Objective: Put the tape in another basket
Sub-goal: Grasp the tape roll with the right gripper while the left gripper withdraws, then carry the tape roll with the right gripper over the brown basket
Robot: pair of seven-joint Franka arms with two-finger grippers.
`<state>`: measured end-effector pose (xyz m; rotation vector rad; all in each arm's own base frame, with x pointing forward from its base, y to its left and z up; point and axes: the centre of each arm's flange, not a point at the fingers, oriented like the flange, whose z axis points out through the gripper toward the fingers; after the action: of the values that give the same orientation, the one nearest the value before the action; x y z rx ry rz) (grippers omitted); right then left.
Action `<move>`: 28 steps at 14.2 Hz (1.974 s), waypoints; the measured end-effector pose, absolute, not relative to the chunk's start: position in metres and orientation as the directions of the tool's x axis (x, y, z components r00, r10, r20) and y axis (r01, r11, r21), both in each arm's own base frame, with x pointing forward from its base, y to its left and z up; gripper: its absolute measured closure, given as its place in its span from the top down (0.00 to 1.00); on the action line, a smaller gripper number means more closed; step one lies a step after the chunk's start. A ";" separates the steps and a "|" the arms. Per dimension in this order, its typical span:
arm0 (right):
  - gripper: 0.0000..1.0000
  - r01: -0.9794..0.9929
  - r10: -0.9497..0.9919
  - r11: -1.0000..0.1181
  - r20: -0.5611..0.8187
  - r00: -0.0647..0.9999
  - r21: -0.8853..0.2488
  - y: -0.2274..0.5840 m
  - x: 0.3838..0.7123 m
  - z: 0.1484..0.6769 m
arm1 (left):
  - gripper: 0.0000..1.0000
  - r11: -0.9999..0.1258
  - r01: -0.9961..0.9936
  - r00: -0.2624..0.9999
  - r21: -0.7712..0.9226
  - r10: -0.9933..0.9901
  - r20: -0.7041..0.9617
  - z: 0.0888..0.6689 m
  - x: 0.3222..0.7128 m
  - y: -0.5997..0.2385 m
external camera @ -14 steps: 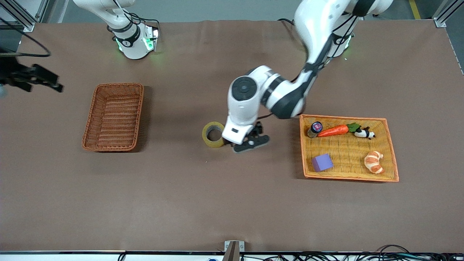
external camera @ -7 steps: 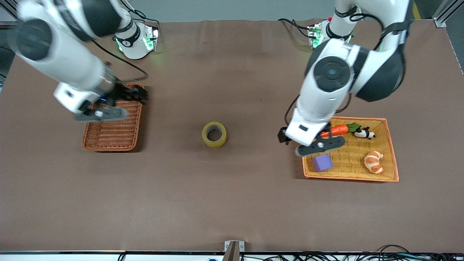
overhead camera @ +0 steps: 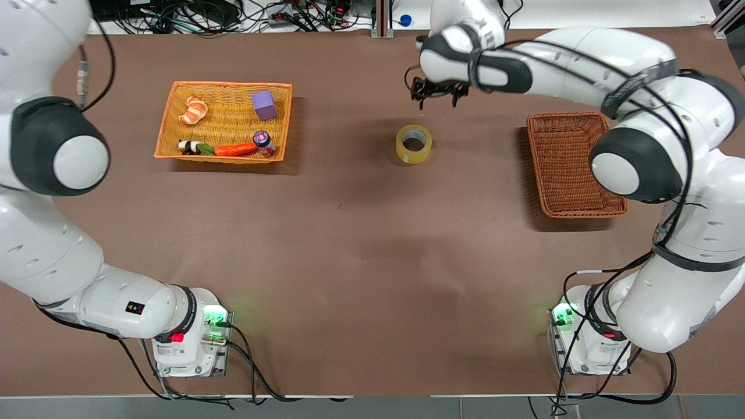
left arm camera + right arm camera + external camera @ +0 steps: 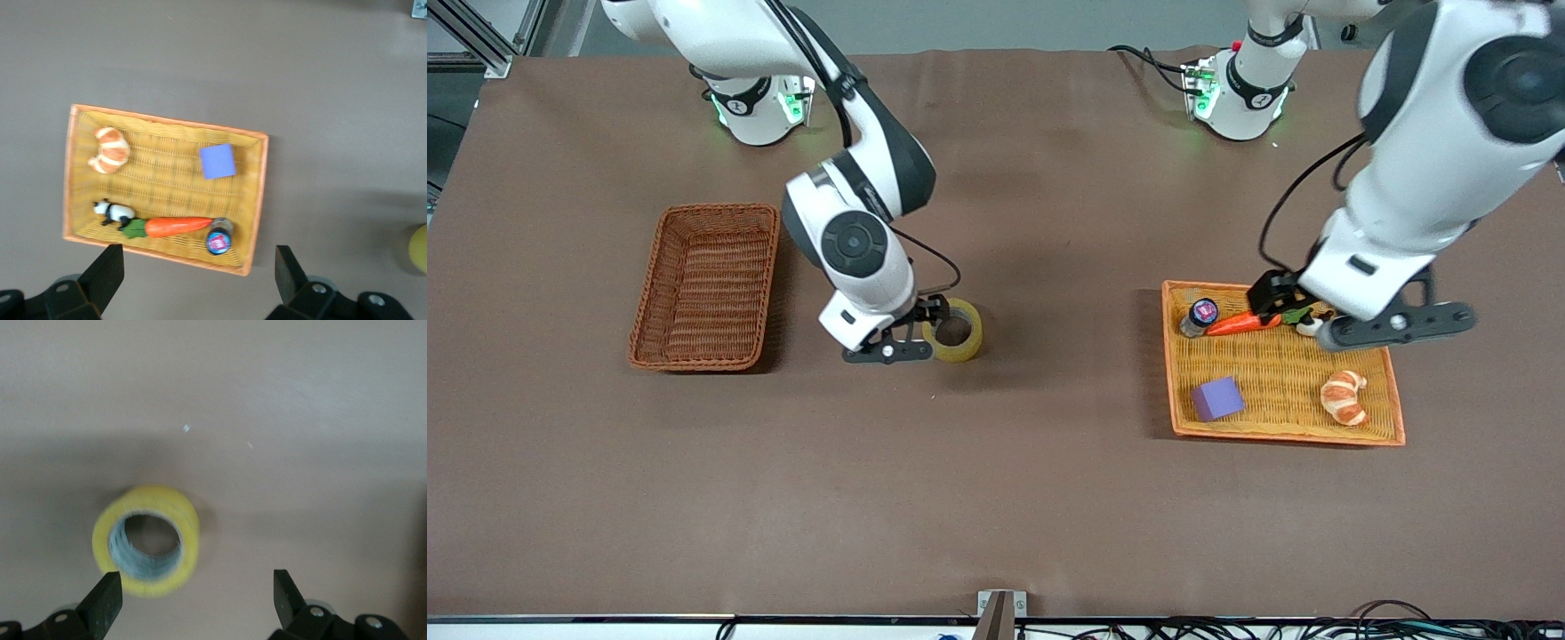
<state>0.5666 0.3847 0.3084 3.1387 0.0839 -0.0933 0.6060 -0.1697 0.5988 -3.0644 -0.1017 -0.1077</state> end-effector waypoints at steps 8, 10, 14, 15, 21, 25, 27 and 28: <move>1.00 0.107 0.106 -0.994 0.032 0.994 -0.039 0.395 0.513 0.214 | 1.00 -0.999 0.014 0.998 -0.049 0.011 0.063 0.648 0.572 -0.095; 1.00 0.119 0.118 -0.992 0.018 0.993 -0.029 0.400 0.507 0.202 | 1.00 -0.999 -0.007 0.998 -0.047 -0.009 0.054 0.649 0.565 -0.085; 0.96 0.114 0.114 -0.993 0.008 0.993 -0.017 0.395 0.507 0.189 | 1.00 -1.000 0.002 0.999 -0.024 0.001 0.040 0.647 0.556 -0.072; 0.89 0.111 0.111 -0.994 0.007 0.994 -0.014 0.393 0.508 0.188 | 1.00 -1.000 0.006 0.999 -0.005 0.006 0.037 0.647 0.555 -0.070; 0.22 0.021 0.021 -1.000 0.008 1.000 -0.016 0.394 0.511 0.189 | 1.00 -1.000 -0.003 0.999 0.005 -0.003 0.036 0.649 0.549 -0.073; 0.21 -0.036 -0.036 -0.999 -0.022 0.999 0.005 0.385 0.531 0.229 | 1.00 -0.999 -0.045 0.998 0.003 -0.045 0.035 0.648 0.547 -0.076; 0.21 -0.083 -0.083 -0.996 -0.048 0.995 0.014 0.358 0.553 0.295 | 1.00 -0.998 -0.059 0.998 0.003 -0.059 0.038 0.650 0.545 -0.076; 0.21 -0.101 -0.101 -0.995 -0.059 0.993 0.013 0.335 0.561 0.332 | 1.00 -0.998 -0.061 0.997 0.003 -0.061 0.039 0.651 0.544 -0.076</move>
<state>0.5612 0.3346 0.3315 3.1257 -0.1586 -0.0927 0.5439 -0.0763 0.6515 -3.1440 0.0959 -0.0619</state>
